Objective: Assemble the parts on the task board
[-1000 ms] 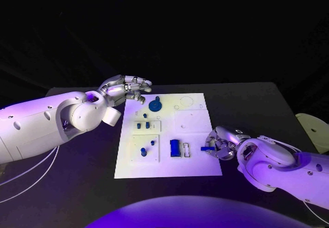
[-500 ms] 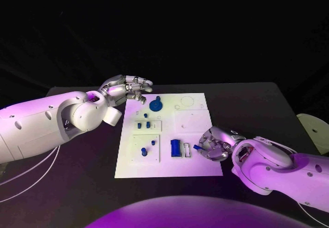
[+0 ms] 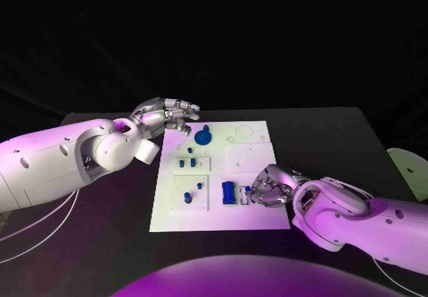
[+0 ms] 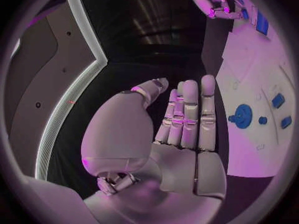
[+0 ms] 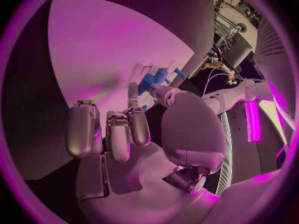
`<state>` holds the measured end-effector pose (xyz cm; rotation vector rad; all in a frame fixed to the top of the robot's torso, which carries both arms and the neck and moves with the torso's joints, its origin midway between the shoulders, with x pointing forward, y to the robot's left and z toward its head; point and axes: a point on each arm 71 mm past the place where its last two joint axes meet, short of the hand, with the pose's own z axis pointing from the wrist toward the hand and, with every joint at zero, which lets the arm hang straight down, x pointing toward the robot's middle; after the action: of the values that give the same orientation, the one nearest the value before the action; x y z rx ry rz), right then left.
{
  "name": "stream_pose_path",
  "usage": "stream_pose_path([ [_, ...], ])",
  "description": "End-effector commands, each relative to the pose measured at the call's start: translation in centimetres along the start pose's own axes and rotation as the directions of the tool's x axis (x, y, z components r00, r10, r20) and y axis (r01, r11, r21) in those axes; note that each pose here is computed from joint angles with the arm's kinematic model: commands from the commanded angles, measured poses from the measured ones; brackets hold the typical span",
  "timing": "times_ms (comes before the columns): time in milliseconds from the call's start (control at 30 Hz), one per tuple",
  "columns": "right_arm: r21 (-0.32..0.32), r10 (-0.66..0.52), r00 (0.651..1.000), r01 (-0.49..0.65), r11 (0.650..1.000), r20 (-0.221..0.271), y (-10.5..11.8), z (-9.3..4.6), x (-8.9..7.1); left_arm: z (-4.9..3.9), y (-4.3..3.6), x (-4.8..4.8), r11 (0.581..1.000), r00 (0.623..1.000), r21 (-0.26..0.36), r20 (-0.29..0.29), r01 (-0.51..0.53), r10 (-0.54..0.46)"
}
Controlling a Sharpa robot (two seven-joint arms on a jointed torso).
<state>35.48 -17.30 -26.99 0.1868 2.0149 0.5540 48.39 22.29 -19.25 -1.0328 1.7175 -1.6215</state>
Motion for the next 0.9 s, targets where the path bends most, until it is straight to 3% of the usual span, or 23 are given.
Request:
stream_pose_path([
  [33,0.012,0.008,1.000,-0.008,1.000,-0.021,0.1,0.2,0.2,0.06,-0.11,0.24,1.000,1.000,0.008,-0.011,0.008,-0.008],
  [900,0.014,-0.020,0.998,0.021,1.000,-0.055,0.5,1.7,1.0,0.05,-0.10,0.29,1.000,1.000,0.006,-0.013,0.008,-0.008],
])
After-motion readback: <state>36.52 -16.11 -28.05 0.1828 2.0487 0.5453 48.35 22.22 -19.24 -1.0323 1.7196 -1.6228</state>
